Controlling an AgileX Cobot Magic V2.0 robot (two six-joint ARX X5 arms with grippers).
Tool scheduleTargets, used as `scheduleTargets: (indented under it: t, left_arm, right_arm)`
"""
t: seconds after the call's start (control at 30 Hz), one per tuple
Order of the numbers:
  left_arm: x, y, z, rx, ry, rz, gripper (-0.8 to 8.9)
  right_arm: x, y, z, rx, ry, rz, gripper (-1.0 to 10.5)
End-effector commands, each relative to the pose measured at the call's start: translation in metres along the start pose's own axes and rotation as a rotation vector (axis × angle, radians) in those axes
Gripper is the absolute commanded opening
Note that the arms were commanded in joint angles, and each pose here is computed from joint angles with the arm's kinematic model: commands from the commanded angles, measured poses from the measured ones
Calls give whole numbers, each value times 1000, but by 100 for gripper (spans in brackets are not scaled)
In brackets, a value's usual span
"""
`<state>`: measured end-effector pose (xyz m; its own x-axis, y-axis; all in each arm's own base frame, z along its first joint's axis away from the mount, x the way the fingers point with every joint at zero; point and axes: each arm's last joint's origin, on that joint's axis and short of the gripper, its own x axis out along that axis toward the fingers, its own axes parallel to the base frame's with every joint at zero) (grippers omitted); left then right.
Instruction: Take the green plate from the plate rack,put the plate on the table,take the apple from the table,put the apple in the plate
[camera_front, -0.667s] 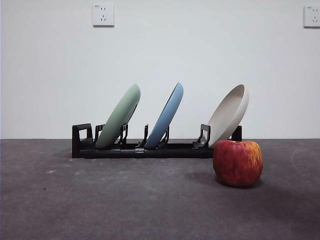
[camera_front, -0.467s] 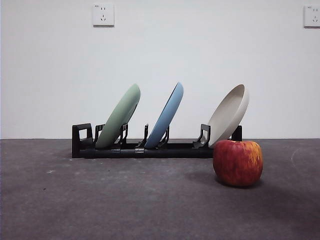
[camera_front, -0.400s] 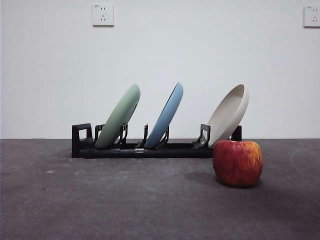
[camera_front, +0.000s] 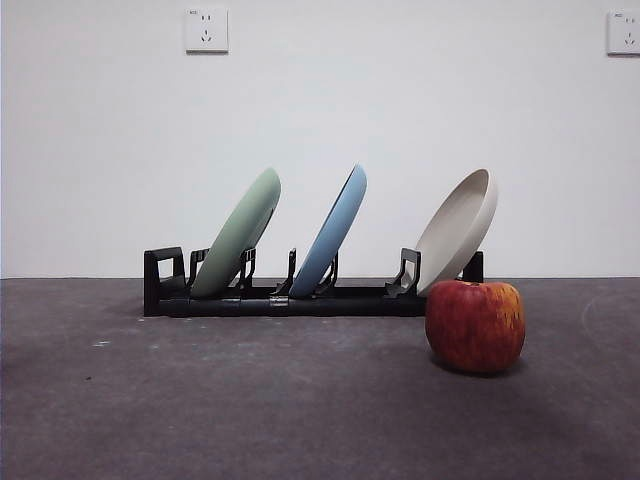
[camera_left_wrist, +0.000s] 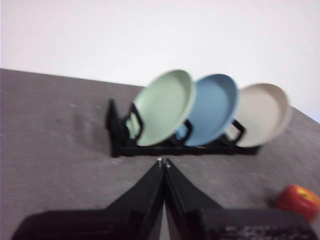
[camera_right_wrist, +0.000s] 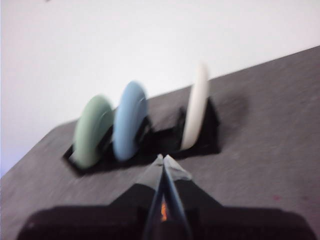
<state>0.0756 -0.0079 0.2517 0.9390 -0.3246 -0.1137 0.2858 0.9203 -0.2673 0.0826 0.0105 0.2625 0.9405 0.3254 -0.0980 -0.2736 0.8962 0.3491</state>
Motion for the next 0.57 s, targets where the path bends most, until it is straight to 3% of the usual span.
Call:
scheduleTargets:
  t: [0.03,0.37,0.57]
  left_arm:
    - [-1,-5,12,12,42,-71,-9]
    - [-4,-21,38,41,237,-362,-9]
    - [-10,-25,43,49,310,-410,-9]
  right_arm:
    - [-1,8,16,-61,88,61,-12]
    - [-3,30,60,-169,461,247,-12]
    - [-1,34,64,-181,592,283,-10]
